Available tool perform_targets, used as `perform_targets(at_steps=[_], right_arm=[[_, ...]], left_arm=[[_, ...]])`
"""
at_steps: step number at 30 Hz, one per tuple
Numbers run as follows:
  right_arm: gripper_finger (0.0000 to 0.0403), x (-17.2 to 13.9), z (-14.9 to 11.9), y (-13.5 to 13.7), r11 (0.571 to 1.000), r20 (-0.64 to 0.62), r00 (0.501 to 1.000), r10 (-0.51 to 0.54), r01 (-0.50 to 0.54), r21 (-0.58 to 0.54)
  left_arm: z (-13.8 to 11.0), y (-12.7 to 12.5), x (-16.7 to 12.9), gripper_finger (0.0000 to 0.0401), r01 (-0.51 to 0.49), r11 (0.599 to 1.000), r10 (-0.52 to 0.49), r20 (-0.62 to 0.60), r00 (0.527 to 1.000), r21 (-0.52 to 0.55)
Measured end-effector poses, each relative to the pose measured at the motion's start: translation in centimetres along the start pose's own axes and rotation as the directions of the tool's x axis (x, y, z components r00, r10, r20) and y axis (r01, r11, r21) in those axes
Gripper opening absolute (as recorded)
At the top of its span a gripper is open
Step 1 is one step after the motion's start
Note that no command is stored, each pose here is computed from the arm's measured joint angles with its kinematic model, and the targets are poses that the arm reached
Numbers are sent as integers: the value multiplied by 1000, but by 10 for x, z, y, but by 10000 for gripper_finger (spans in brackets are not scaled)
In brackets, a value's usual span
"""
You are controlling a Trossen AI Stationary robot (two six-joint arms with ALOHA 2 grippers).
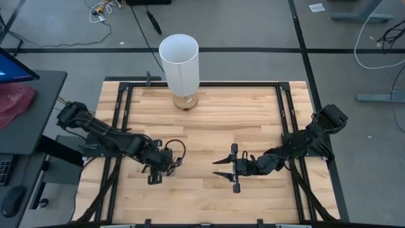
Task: Put items in baskets/containers
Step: Put the eyeshadow brush in the transparent organizer
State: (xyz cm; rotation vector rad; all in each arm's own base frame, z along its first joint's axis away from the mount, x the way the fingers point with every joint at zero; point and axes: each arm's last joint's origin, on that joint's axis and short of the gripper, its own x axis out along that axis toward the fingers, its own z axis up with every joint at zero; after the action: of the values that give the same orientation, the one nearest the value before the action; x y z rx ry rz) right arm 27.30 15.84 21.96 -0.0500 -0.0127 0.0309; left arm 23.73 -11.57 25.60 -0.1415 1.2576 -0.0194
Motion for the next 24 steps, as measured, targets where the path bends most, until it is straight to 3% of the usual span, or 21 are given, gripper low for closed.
perform_targets(at_steps=[7,18,24], right_arm=[[162,0,0,0,1000,0,1000,0,0,0],[162,0,0,0,1000,-1,1000,0,0,0],[162,0,0,0,1000,-2,1000,0,0,-1]], left_arm=[[1,14,8,26,-25,998,24,-26,999,-51],[3,15,8,41,-17,998,16,-6,1000,-59],[4,15,8,83,-12,999,12,3,1000,-53]])
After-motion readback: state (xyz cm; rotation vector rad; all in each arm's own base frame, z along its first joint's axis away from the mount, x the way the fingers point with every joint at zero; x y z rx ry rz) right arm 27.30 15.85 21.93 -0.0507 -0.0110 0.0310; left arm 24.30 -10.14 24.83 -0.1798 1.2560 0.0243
